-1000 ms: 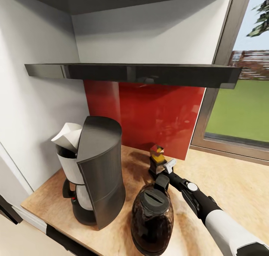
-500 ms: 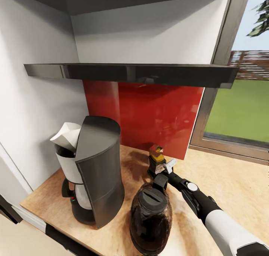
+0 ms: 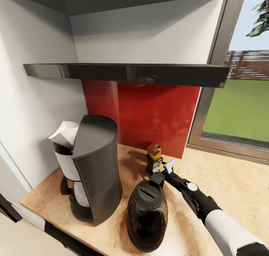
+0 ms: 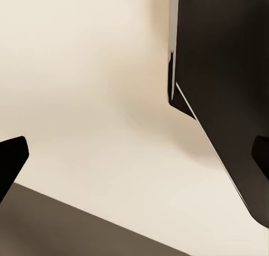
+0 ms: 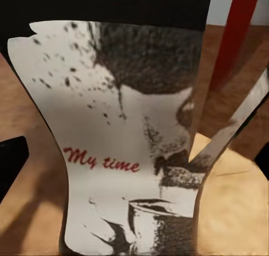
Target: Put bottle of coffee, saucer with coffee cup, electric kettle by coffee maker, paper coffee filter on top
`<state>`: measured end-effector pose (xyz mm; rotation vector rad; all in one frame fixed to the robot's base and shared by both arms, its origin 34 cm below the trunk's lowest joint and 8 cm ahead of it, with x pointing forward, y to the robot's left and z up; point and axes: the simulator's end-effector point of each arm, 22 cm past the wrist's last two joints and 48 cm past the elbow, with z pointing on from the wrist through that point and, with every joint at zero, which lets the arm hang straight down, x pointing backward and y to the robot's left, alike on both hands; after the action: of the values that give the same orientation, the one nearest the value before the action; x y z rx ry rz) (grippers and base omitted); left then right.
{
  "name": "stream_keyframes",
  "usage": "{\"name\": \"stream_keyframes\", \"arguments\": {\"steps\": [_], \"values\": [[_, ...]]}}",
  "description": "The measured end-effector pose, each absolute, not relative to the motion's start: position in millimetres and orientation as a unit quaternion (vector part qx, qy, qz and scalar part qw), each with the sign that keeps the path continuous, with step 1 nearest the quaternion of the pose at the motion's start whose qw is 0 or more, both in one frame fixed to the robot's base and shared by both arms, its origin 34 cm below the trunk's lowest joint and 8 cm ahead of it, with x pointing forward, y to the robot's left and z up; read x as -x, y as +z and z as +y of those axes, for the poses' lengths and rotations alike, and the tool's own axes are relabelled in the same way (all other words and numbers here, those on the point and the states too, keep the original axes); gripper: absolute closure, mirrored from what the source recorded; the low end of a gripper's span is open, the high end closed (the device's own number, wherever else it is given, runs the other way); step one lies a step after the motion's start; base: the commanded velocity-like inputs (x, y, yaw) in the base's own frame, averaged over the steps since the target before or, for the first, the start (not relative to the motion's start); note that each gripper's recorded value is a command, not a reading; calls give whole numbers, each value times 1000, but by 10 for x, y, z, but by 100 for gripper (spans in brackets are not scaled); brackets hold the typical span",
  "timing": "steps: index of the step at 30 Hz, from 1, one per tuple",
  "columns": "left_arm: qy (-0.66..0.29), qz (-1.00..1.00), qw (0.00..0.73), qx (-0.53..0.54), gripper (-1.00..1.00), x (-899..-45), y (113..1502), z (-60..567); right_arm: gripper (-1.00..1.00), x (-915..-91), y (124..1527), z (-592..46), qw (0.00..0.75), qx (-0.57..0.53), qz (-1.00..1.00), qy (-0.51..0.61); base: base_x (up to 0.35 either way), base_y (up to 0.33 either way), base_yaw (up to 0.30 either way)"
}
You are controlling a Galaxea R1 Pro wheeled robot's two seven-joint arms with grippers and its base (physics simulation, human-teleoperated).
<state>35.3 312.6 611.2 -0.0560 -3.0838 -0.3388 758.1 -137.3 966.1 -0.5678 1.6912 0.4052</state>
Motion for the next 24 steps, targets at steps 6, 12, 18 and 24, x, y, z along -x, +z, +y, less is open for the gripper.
{"name": "stream_keyframes", "arguments": {"steps": [6, 12, 18, 24], "values": [[-109, -994, 19, 18, -100, -353, 6111, 3125, -100, -7584, 9664, -1371, 610, 246, 732, 176, -94, -211, 0], [-109, -994, 20, 18, -100, -353, 6111, 3125, -100, -7584, 9664, -1368, 610, 246, 732, 176, -142, -241, 0], [-109, -994, 20, 17, -100, -353, 6111, 3126, -100, -7584, 9663, -1365, 610, 246, 732, 176, -215, -219, 0], [-110, -994, 20, 17, -100, -353, 6112, 3129, -100, -7585, 9662, -1365, 610, 246, 732, 176, -293, -112, 0]]}}
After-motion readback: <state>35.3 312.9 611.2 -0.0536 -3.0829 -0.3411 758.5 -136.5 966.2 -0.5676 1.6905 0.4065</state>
